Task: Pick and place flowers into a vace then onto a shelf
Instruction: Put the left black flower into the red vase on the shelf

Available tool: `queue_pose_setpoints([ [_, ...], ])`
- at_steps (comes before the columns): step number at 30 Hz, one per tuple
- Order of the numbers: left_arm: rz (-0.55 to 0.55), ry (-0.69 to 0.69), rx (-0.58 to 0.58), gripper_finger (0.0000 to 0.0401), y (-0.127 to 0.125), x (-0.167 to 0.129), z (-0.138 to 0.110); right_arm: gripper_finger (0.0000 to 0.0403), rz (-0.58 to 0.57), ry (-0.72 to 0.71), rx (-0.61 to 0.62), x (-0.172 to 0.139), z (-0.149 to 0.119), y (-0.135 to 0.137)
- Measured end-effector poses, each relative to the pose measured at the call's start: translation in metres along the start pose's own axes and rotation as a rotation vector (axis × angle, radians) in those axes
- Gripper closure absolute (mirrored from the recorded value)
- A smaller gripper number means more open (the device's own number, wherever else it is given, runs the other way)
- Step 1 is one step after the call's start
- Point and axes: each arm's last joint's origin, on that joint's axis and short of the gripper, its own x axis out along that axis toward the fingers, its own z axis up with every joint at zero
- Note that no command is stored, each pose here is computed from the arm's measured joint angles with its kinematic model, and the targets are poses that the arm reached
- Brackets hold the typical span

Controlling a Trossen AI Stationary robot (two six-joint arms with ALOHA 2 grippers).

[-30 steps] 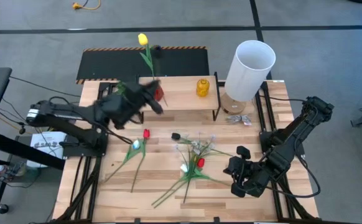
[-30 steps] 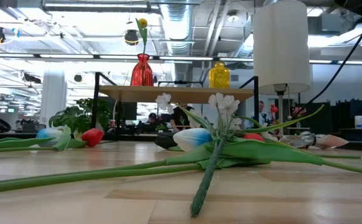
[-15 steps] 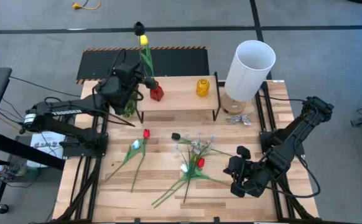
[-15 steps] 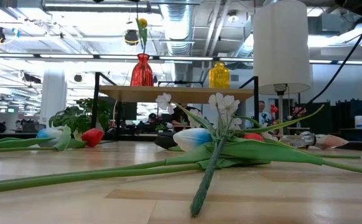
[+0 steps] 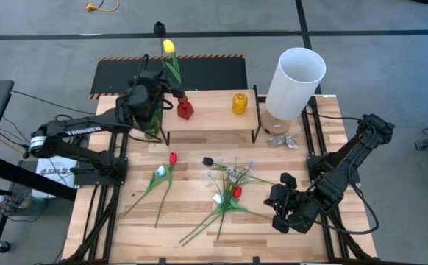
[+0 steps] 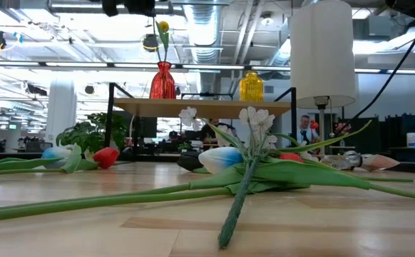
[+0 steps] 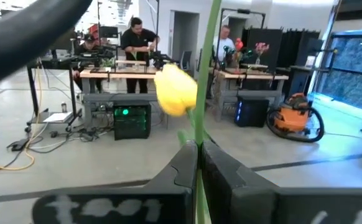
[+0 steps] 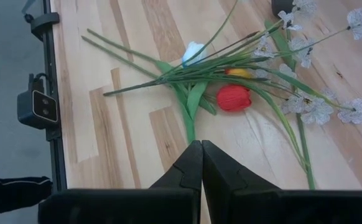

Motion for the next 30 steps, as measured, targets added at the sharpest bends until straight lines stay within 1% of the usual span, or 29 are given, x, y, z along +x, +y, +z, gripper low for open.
queue_pose_setpoints([
  [3, 0.009, 0.014, 0.008, 0.0401, 0.000, 0.003, -0.012, 0.0403, 0.000, 0.000, 0.001, 0.000, 0.000, 0.000],
  [6, 0.014, 0.001, -0.021, 0.0401, 0.001, 0.003, -0.016, 0.0403, 0.001, 0.000, 0.011, 0.000, 0.000, 0.000],
  [11, 0.015, 0.006, -0.034, 0.0401, 0.002, 0.004, -0.021, 0.0403, 0.000, 0.000, 0.019, 0.000, 0.000, 0.000],
  [16, 0.022, 0.033, -0.043, 0.0401, 0.001, 0.006, -0.037, 0.0403, -0.002, 0.001, 0.018, 0.000, 0.000, 0.000],
  [26, 0.032, 0.061, -0.075, 0.0401, -0.005, 0.010, -0.048, 0.0403, -0.003, 0.000, 0.018, 0.000, 0.000, 0.000],
  [30, 0.034, 0.077, -0.051, 0.0401, -0.006, 0.010, -0.052, 0.0403, -0.004, -0.002, 0.018, 0.000, 0.000, 0.000],
])
